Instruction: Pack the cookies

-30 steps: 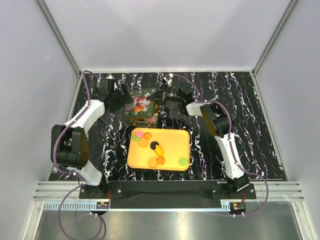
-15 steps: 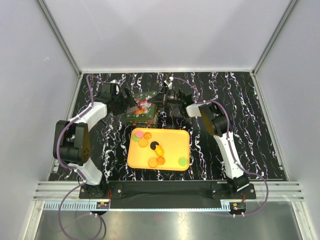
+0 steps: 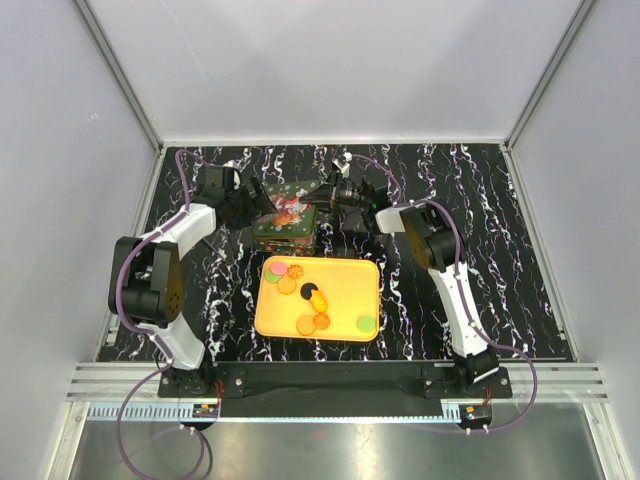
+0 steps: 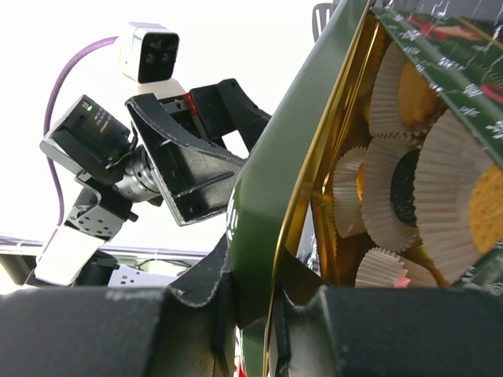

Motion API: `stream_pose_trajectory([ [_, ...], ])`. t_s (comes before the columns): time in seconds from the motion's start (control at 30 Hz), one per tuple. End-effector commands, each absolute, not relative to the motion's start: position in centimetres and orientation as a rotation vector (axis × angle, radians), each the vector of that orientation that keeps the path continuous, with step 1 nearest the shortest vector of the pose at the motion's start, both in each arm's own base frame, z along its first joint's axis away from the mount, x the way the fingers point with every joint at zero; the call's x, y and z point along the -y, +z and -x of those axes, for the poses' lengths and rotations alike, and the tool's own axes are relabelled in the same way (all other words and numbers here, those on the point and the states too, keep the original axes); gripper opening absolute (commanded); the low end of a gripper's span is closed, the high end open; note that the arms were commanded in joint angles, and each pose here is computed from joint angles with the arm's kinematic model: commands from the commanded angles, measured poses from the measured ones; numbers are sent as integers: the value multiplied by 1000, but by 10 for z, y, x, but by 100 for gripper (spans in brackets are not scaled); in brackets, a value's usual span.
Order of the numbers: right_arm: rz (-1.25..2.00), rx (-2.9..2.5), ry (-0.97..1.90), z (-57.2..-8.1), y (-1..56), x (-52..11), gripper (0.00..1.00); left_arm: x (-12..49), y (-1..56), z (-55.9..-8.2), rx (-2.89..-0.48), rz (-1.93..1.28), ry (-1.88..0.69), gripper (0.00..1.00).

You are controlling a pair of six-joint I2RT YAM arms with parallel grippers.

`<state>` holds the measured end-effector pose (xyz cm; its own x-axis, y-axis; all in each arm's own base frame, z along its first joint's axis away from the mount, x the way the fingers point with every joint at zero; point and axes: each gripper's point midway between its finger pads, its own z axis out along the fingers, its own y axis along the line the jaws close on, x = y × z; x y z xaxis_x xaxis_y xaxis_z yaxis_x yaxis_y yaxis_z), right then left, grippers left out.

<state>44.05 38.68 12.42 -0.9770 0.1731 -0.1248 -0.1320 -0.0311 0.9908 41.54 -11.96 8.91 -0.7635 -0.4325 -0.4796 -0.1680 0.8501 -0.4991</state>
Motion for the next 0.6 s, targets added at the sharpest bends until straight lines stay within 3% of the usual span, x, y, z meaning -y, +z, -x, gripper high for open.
stream_pose_trajectory([
  [0.0, 1, -1982, 2115, -444, 127, -382, 15, 123, 92, -422, -2396, 415, -601, 93],
  [0.57, -18, -1909, 2248, -440, 141, -384, 14, 122, 98, -421, -2385, 413, -598, 94],
])
